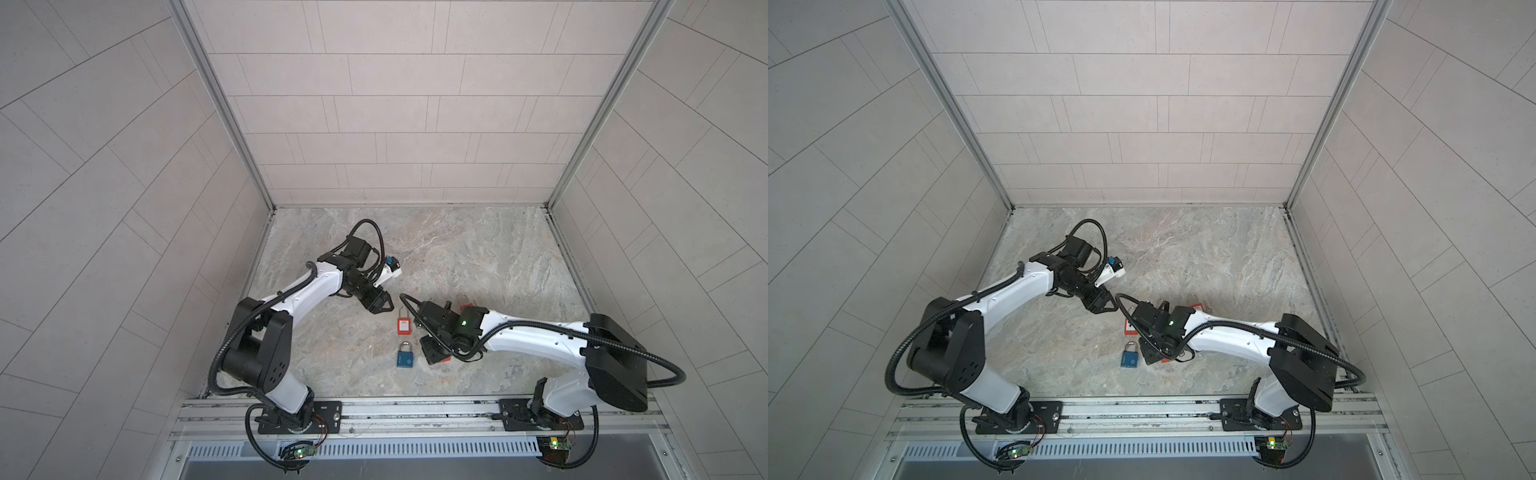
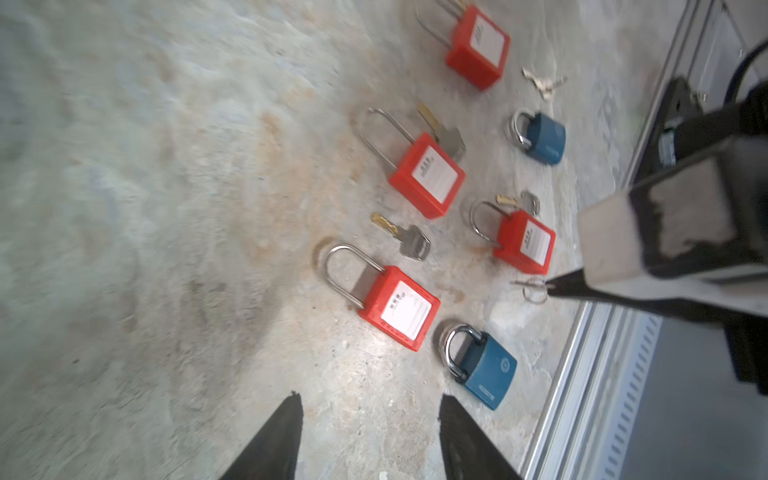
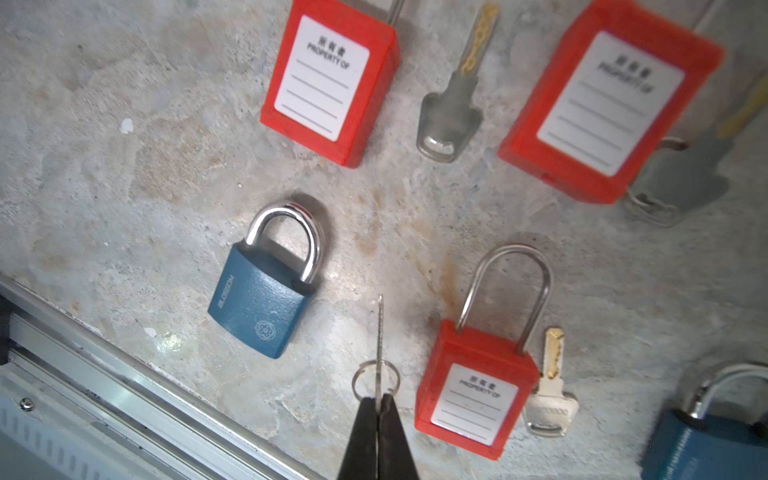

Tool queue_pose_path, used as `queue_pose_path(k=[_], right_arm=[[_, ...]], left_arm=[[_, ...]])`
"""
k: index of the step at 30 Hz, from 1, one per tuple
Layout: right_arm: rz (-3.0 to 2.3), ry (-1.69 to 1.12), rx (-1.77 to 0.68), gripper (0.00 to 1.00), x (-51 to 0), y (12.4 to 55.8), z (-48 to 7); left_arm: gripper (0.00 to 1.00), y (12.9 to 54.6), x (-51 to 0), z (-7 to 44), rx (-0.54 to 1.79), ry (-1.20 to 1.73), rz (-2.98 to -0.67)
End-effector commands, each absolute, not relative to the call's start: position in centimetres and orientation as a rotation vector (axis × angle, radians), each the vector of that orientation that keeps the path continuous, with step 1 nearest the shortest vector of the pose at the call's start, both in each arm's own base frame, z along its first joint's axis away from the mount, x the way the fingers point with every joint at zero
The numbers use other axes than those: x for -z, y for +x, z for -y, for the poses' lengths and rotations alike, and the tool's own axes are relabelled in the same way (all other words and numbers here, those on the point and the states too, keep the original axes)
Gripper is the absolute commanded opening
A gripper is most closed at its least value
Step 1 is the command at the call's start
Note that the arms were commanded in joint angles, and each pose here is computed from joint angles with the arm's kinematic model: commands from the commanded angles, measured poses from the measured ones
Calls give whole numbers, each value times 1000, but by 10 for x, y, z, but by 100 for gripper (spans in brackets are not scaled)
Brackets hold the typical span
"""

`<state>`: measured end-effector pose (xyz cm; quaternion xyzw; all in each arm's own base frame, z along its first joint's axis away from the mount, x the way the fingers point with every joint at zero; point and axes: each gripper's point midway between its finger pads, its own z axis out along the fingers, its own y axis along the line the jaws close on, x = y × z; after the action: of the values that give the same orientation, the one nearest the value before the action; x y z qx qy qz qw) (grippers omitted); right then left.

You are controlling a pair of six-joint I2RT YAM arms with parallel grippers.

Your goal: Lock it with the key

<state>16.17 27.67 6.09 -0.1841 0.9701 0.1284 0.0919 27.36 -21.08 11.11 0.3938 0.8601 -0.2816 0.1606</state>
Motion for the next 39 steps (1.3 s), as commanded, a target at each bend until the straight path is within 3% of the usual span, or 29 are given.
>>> queue_pose_path(k=[1, 6, 12, 14, 15, 19, 22, 30, 35, 39], right_arm=[[-2940, -537, -365, 1, -60, 156, -279], [-2963, -607, -342, 20, -61, 154, -282], [-2837, -771, -260, 54, -84, 163, -270], [-2739, -793, -145, 79, -102, 177, -254], [-2675, -771, -58, 99, -114, 187, -240], [-2343, -566, 307, 100, -170, 236, -161], [-2155, -377, 465, 99, -188, 260, -93], [-1922, 270, 231, 100, -135, 301, 39], [-1985, 199, 158, 99, -113, 349, 28], [-2108, 101, 62, 100, -97, 391, 7]], left_arm=[[58, 280, -122, 206, 813, 1004, -2433], [61, 283, -123, 197, 780, 921, -2430], [71, 294, -139, 178, 649, 749, -2327], [79, 301, -147, 159, 510, 660, -2287], [79, 304, -151, 147, 438, 598, -2261], [98, 317, -165, 83, 84, 294, -2094], [100, 323, -170, 41, -82, 67, -1913], [100, 347, -122, 7, -142, -58, -1836], [100, 368, -106, 13, -144, 71, -1889], [100, 371, -96, -1, -117, -20, -1757]])
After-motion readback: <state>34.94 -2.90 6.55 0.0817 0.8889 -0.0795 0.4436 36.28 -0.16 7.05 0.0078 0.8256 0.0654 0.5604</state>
